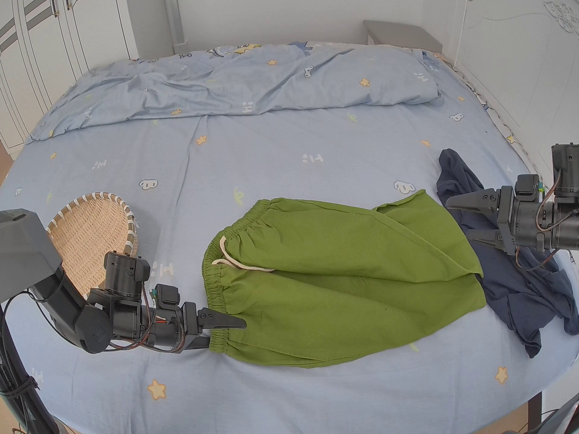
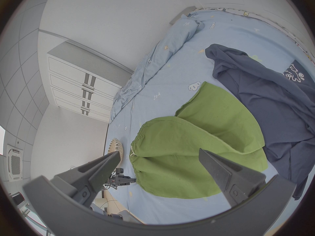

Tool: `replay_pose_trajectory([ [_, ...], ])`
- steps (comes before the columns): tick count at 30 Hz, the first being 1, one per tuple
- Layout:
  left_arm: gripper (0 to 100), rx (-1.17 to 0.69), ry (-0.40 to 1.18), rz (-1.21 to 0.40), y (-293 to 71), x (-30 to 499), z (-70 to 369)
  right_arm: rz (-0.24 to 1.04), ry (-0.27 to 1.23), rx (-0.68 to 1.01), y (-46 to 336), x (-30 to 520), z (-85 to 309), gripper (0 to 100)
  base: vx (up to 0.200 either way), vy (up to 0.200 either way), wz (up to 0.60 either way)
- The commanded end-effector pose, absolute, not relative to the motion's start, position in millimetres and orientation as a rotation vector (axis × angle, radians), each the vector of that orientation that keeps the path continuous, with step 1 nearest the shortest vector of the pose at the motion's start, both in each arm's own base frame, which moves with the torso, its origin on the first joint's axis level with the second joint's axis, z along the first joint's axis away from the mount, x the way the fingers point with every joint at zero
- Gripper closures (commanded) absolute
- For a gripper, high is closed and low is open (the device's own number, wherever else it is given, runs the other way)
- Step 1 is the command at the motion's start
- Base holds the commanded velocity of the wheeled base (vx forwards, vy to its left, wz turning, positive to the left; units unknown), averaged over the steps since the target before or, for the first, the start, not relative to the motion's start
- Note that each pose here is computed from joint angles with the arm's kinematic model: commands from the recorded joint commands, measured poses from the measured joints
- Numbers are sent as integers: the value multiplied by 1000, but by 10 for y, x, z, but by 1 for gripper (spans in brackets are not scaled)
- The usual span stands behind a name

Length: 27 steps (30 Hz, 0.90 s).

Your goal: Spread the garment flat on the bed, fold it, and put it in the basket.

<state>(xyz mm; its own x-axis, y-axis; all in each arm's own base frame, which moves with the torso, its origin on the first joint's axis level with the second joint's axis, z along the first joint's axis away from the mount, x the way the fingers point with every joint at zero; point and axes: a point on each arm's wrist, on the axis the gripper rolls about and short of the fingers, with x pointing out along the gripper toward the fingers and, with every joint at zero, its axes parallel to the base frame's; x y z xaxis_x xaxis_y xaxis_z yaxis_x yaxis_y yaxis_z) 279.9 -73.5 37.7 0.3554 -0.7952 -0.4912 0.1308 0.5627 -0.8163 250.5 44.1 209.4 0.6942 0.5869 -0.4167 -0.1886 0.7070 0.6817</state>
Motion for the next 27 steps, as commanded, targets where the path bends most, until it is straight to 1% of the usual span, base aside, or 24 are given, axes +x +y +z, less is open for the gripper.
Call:
replay_pose_trajectory([
  [1, 100, -764, 1035, -676, -731, 2818, 362, 469, 675, 650, 444, 2507, 2087, 0, 0, 0, 0],
  [7, 100, -771, 1042, -662, -699, 2790, 335, 465, 681, 652, 440, 2505, 2066, 0, 0, 0, 0],
  [13, 100, -806, 1032, -616, -515, 2697, 351, 452, 704, 659, 422, 2480, 2002, 0, 0, 0, 0],
  [15, 100, -830, 994, -577, -349, 2651, 414, 433, 751, 665, 414, 2447, 1871, 0, 0, 0, 0],
  [16, 100, -831, 990, -573, -332, 2649, 420, 429, 762, 667, 413, 2444, 1843, 0, 0, 0, 0],
  [20, 100, -855, 955, -517, -145, 2616, 433, 398, 872, 656, 396, 2387, 1527, 0, 0, 0, 0],
  [23, 100, -862, 942, -497, -74, 2609, 443, 378, 960, 615, 363, 2366, 1255, 0, 0, 0, 0],
  [24, 100, -862, 942, -497, -74, 2609, 443, 378, 962, 614, 360, 2365, 1248, 0, 0, 0, 0],
  [25, 100, -863, 945, -506, -79, 2604, 441, 366, 996, 600, 312, 2347, 1136, 0, 0, 0, 0],
  [27, 100, -864, 947, -513, -88, 2603, 442, 374, 1023, 601, 281, 2318, 1057, 0, 0, 0, 0],
])
